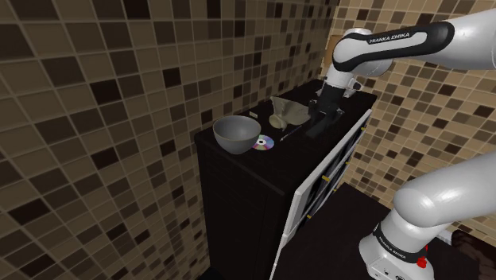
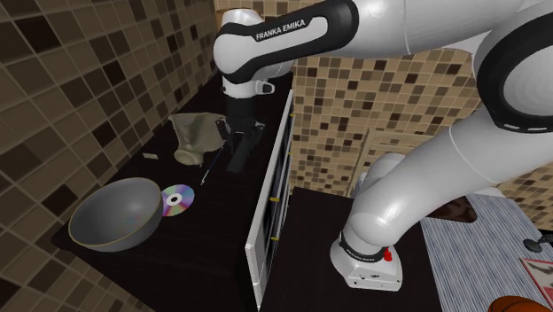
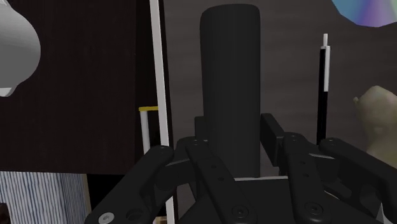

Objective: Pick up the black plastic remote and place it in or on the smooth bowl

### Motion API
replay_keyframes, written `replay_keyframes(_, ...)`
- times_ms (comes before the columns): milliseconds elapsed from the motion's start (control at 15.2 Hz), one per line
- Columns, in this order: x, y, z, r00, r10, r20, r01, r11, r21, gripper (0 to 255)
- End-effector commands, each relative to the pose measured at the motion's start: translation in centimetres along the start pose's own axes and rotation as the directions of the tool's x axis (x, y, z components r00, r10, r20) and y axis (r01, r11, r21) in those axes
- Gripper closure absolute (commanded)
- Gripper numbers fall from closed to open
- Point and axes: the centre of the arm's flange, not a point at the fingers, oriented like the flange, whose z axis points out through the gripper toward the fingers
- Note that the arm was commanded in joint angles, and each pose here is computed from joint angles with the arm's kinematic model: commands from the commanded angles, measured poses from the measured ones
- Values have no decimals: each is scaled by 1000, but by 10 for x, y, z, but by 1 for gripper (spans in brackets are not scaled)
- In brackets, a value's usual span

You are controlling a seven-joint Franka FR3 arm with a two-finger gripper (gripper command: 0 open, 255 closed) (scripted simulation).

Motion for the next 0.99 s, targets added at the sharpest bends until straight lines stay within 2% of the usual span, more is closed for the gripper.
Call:
replay_keyframes(0,-3,0,-10,1000,0,0,0,1000,0,255)
replay_keyframes(924,-20,-3,-82,1000,0,0,0,1000,0,255)
